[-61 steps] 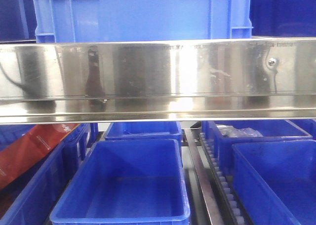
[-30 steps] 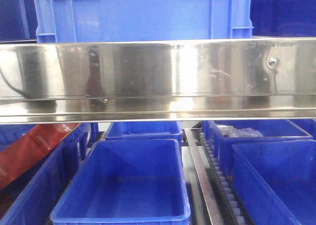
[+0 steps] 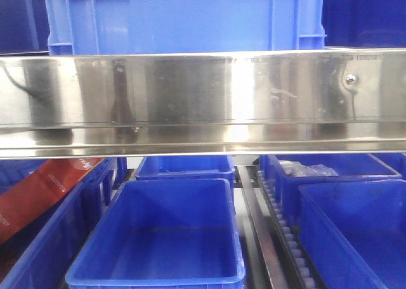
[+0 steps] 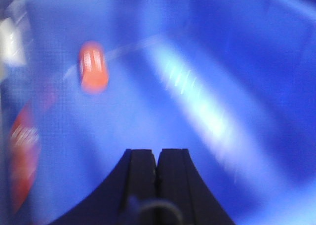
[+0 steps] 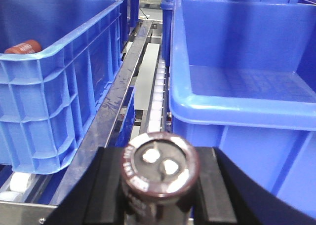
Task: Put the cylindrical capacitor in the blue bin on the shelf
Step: 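Lower the left gripper into the bin and release the orange cylinder, then lower the right gripper into the bin and release the capacitor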
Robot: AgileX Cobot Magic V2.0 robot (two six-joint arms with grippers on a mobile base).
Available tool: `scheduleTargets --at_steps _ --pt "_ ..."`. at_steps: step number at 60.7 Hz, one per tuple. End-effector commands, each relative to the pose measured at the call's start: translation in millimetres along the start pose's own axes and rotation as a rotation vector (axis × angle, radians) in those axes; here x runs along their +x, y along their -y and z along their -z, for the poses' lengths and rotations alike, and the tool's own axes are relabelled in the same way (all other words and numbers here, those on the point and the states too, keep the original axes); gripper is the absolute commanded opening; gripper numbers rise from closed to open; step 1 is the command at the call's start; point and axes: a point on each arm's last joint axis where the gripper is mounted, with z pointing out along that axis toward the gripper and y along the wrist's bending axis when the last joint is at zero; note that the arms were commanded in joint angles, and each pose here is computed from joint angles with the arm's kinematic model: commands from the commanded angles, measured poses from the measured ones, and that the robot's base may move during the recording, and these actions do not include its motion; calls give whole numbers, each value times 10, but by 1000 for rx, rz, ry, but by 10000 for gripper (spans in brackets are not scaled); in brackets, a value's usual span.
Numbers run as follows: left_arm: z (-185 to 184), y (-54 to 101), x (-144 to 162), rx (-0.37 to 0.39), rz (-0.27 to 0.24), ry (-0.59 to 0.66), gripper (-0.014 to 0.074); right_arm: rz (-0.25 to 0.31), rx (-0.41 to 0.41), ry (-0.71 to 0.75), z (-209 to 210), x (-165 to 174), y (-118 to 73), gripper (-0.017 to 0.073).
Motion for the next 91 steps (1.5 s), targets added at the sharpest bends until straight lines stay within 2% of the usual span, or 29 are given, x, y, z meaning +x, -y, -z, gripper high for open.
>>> scheduleTargets --at_steps 1,16,23,30,35,39,50,58,69,77,91 --pt "229 -33 123 -12 -2 15 -111 6 4 40 18 -53 2 -142" --pt "807 -31 728 -7 33 148 -111 6 4 40 18 -53 2 -142" --pt "1028 -30 1010 0 100 182 -111 5 5 33 -26 -56 5 -142" --pt "1232 -27 1331 2 119 198 -111 6 -1 34 -94 -132 2 -142" --pt "1341 -33 1528 -3 171 211 -111 41 -32 47 -155 -251 -38 -142" --pt "1431 -36 1659 -4 180 230 -111 53 -72 54 -222 -376 -98 -142" --pt "1610 -42 1932 -12 180 277 -111 96 -202 77 -577 -856 -374 -142" --pt "1660 -40 2048 -11 191 272 -111 121 -298 69 -964 -1221 -700 -142" --pt "1655 -41 2085 -14 192 243 -111 132 -384 -13 -1591 -1471 -1125 -142" --pt "1655 -41 2084 -14 192 244 -111 145 -405 -88 -2026 -1502 -1324 -142" --pt "1655 -39 2084 -13 193 244 -111 170 -411 -251 -2719 -1202 -1538 -142"
